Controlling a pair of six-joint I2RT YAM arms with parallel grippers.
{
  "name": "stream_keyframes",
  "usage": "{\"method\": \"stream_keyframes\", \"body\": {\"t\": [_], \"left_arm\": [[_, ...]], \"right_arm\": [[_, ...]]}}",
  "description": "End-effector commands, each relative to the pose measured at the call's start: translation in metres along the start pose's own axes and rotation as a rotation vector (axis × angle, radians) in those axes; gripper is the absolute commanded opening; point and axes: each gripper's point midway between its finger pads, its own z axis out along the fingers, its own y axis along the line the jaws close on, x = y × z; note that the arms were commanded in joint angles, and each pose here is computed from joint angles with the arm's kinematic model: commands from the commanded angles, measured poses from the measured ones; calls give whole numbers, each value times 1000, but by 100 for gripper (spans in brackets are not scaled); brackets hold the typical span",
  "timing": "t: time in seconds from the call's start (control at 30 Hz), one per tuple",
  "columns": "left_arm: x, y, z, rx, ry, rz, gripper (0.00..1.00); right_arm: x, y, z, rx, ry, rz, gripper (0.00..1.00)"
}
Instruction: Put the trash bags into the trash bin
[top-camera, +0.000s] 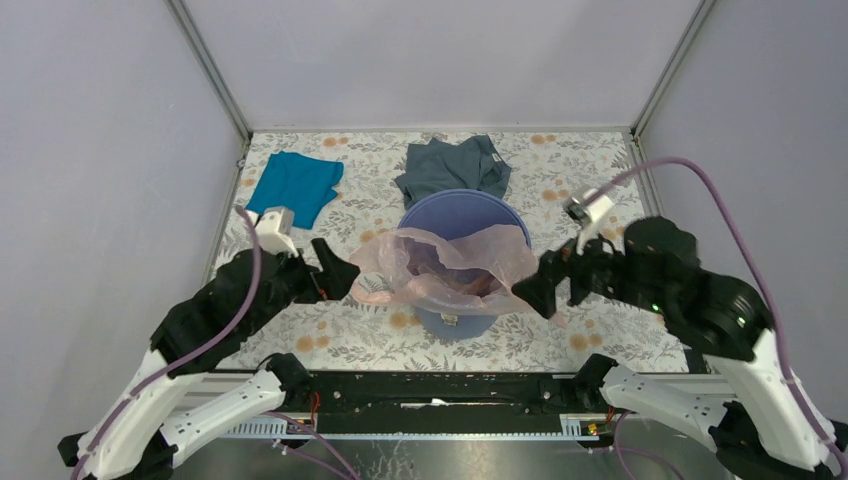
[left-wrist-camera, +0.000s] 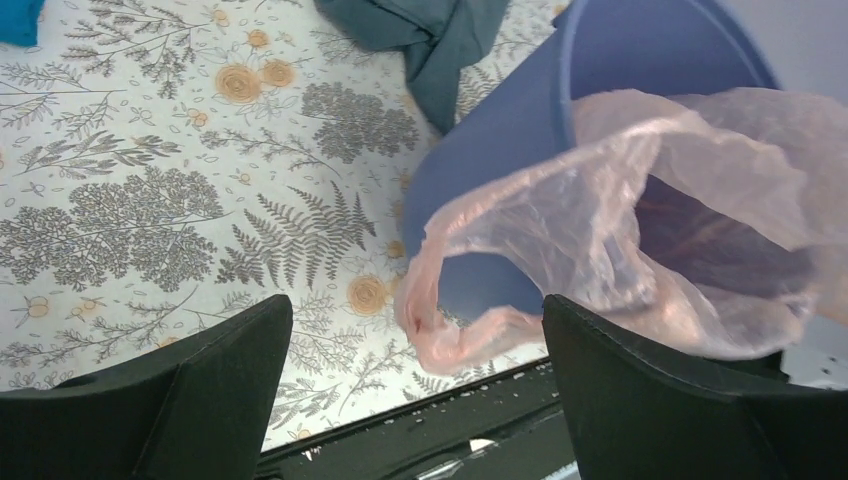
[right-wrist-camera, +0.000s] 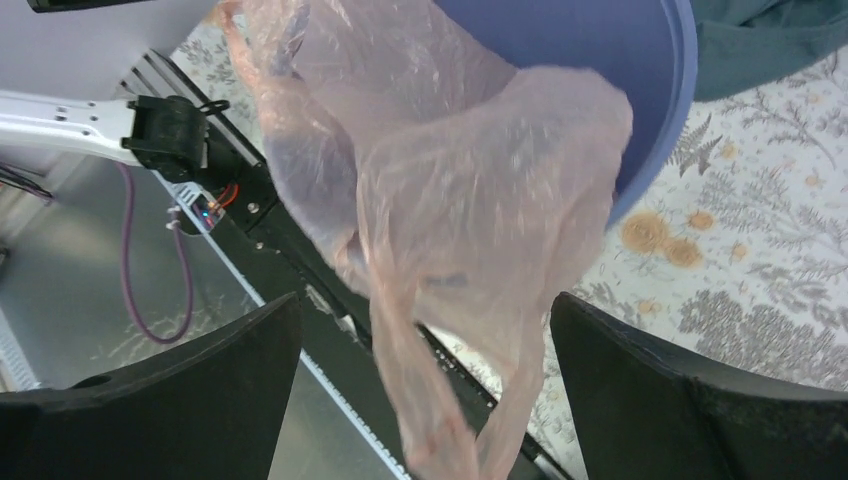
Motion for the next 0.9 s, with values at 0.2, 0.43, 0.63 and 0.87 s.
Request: {"method": "stream_keyframes", "body": {"t": [0.2,0.43,0.63,0.87], "left_arm": [[-15,-18,45,-1,-37,65,92],[-7,-26,70,6,7,110,81],[-17,-38,76,23,5,92,70],[-14,-46,85,40,41,92,57]], "right_arm": [[-41,-23,38,129,-28,-163,100],[-43,-21,39,96,-51,-252,100],[-38,-16,53,42,-11,-324,100],[-40,12,78,-49,30,-403,100]]}}
